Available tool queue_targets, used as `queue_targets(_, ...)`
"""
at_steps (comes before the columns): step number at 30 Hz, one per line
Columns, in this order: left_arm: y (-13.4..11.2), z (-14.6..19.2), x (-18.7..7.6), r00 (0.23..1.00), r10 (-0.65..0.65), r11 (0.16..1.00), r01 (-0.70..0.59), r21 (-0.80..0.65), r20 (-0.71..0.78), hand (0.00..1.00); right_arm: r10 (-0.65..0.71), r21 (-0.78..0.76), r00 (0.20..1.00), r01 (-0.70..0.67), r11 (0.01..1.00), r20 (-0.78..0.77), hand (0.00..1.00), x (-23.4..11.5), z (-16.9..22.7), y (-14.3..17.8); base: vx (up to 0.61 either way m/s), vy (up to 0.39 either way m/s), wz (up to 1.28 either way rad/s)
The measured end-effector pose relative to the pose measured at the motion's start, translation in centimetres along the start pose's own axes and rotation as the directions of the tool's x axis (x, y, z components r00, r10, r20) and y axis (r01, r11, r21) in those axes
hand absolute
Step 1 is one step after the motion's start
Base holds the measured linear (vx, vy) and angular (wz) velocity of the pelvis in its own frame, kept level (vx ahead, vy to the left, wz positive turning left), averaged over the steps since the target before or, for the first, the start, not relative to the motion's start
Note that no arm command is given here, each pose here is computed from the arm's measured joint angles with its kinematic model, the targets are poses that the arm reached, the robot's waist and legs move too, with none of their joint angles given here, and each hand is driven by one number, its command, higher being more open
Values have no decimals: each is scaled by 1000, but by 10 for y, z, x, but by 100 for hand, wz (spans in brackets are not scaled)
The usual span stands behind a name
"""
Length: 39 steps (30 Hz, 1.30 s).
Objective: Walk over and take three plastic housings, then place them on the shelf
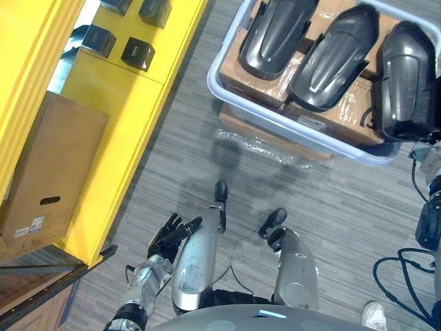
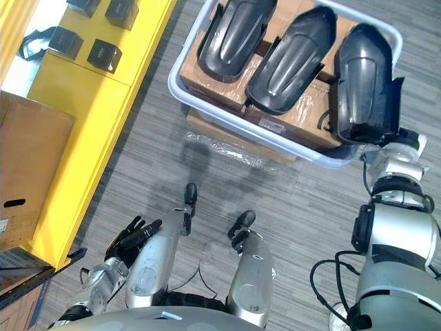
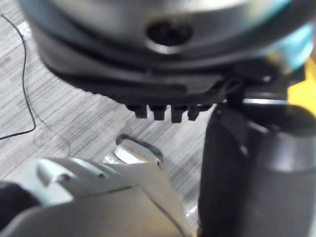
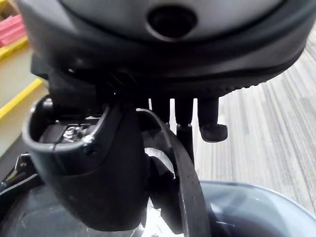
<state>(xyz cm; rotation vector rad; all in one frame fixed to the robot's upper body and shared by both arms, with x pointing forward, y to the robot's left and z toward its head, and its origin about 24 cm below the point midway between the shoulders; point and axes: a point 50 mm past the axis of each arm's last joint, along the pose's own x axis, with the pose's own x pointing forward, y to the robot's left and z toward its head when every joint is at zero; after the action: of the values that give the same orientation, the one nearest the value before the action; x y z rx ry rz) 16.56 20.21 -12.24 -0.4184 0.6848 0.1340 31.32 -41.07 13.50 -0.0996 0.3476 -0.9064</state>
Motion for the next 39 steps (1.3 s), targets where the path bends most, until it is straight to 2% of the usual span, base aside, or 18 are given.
queue_targets(2, 3, 3, 0, 1000, 7, 1000, -7, 14, 16, 100, -33, -5, 999, 33, 999, 19, 0, 1, -3, -5, 61, -3, -5)
queue_targets(5, 6, 1, -3, 1000, 20, 1000, -20, 19, 23, 100, -99, -61, 987, 108, 992, 130, 0, -1, -2, -11, 59, 4, -11)
queue_targets(7, 11, 2, -8, 999, 25, 999, -26, 24, 43, 100, -111, -77, 965, 133, 988, 238, 0, -7, 2, -5, 67, 2, -11)
queue_targets(10, 2, 18, -8, 994, -18, 1000, 15, 26, 108, 100, -95, -98, 920, 143, 985, 381, 0, -21, 9, 3, 72, -7, -16)
queue_targets(14, -29, 56, -7, 954, -165, 986, 163, 30, 251, 100, -28, -152, 893, 107, 983, 450, 0, -40, -9, 27, 63, -10, -16)
queue_targets(16, -48, 75, -8, 914, -250, 968, 247, 51, 321, 100, 16, -182, 866, 87, 979, 500, 0, -52, -12, 37, 73, -12, -7)
queue_targets(18, -65, 97, -8, 866, -318, 938, 346, -2, 386, 100, 66, -215, 815, 73, 974, 576, 0, -67, -6, 47, 47, -5, -23)
queue_targets(23, -95, 122, -4, 802, -426, 861, 502, -85, 419, 100, 115, -221, 726, 52, 974, 679, 0, -89, 7, 62, 31, 3, -9)
queue_targets(28, -144, 132, -3, 716, -562, 737, 660, -142, 414, 100, 185, -220, 620, -21, 975, 762, 0, -111, 8, 81, 0, 30, -10)
queue_targets(33, -168, 129, -4, 693, -583, 716, 685, -133, 425, 100, 238, -171, 530, -173, 970, 814, 0, -148, -4, 98, -2, 16, -10)
queue_targets(39, -183, 125, 7, 747, -524, 769, 621, -149, 410, 100, 353, -189, 540, -335, 923, 764, 0, -183, -51, 120, -16, 20, -15)
